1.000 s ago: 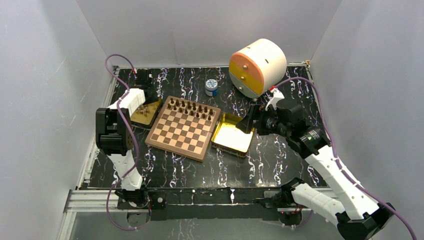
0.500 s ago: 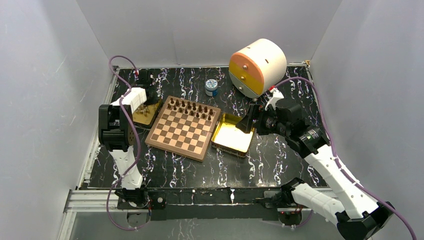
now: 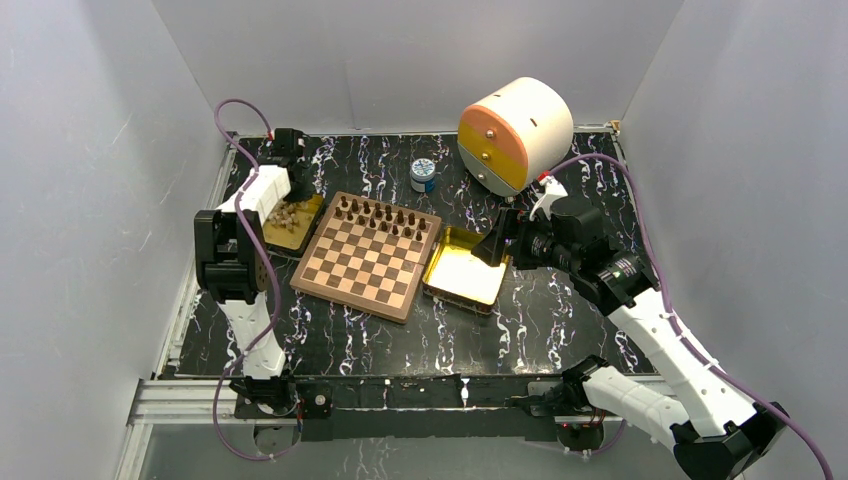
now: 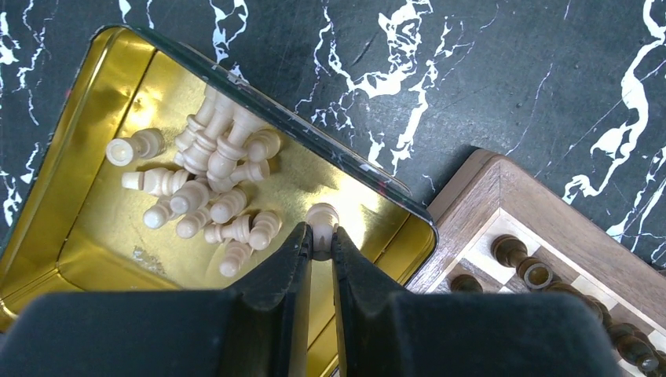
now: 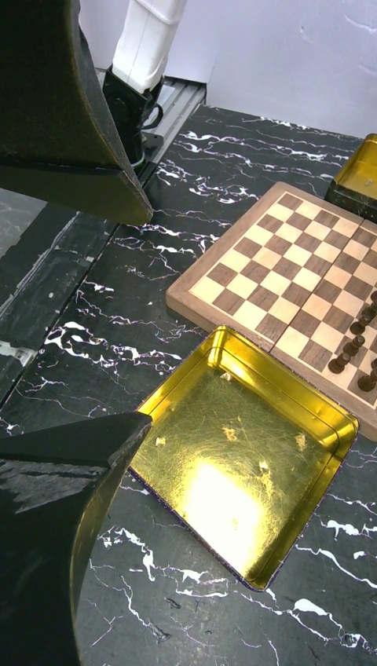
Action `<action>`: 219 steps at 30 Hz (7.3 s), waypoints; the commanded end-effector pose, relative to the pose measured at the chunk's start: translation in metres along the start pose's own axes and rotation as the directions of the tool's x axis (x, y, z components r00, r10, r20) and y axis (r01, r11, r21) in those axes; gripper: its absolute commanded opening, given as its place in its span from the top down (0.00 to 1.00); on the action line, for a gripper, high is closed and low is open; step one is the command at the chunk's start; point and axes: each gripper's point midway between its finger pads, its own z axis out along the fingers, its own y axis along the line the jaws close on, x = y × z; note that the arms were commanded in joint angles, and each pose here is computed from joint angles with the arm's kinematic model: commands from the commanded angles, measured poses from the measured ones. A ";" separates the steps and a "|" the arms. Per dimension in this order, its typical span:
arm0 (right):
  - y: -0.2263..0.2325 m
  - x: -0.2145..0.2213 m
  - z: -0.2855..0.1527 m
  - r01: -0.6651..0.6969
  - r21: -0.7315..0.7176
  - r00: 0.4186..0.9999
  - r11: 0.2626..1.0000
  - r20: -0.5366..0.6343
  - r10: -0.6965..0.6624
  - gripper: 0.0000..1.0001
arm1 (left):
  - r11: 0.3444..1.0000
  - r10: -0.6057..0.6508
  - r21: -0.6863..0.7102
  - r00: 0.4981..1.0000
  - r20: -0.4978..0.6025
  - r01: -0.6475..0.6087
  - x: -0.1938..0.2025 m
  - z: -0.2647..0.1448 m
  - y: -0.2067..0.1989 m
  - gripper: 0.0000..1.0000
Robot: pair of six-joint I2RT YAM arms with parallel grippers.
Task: Set up the chess pieces on the board
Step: Pick up the chess piece from the storage box, then place the chess piece on the chessboard, then pick up the chess piece from the storage box.
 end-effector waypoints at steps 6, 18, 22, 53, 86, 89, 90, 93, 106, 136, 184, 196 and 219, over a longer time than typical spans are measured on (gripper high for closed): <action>0.008 -0.016 -0.003 0.006 -0.024 0.998 1.000 0.063 -0.005 0.01 | 1.000 -0.009 0.029 0.999 0.046 0.008 -0.027 -0.061 0.007 0.97; -0.002 -0.018 -0.008 0.005 0.033 0.997 0.999 0.077 -0.007 0.01 | 0.979 0.026 0.202 1.000 -0.017 -0.022 0.009 -0.118 -0.025 0.99; -0.004 -0.019 -0.008 0.006 0.044 0.996 0.999 0.084 -0.010 0.01 | 0.965 0.125 0.236 0.991 -0.038 -0.113 0.033 -0.138 -0.051 1.00; -0.017 -0.023 -0.012 -0.001 0.111 0.992 0.994 0.127 -0.014 0.01 | 0.888 0.339 0.344 0.940 -0.043 -0.305 0.207 -0.185 -0.132 1.00; -0.021 -0.020 -0.006 -0.001 0.120 0.993 0.993 0.116 -0.013 0.01 | 0.882 0.389 0.332 0.914 -0.112 -0.335 0.245 -0.173 -0.127 0.98; -0.021 -0.019 -0.006 -0.001 0.118 0.993 0.993 0.115 -0.012 0.01 | 0.881 0.396 0.329 0.911 -0.117 -0.341 0.247 -0.172 -0.126 0.97; -0.021 -0.019 -0.006 -0.002 0.119 0.993 0.993 0.116 -0.012 0.01 | 0.881 0.395 0.328 0.911 -0.119 -0.340 0.247 -0.172 -0.125 0.97; -0.022 -0.017 -0.005 -0.004 0.118 0.994 0.993 0.112 -0.009 0.01 | 0.883 0.392 0.325 0.912 -0.117 -0.338 0.248 -0.172 -0.124 0.93; -0.022 -0.015 -0.006 -0.008 0.115 0.994 0.993 0.111 -0.005 0.01 | 0.885 0.390 0.318 0.915 -0.106 -0.340 0.242 -0.176 -0.124 0.80; -0.020 -0.013 -0.009 0.008 0.092 0.992 0.996 0.121 -0.019 0.01 | 0.959 0.170 0.224 0.985 0.028 -0.172 0.097 -0.176 -0.099 0.64; -0.014 -0.022 -0.013 0.022 0.089 0.992 0.996 0.125 -0.033 0.01 | 0.993 -0.087 -0.080 0.995 -0.041 0.083 0.010 0.009 0.039 0.76; -0.012 -0.024 -0.012 0.024 0.085 0.991 0.996 0.127 -0.034 0.01 | 0.996 -0.072 -0.061 0.996 -0.059 0.069 0.011 0.018 0.034 0.76; -0.013 -0.019 -0.010 0.011 0.076 0.993 0.997 0.118 -0.020 0.01 | 0.995 -0.096 -0.045 0.995 -0.033 0.094 -0.007 -0.017 0.034 0.88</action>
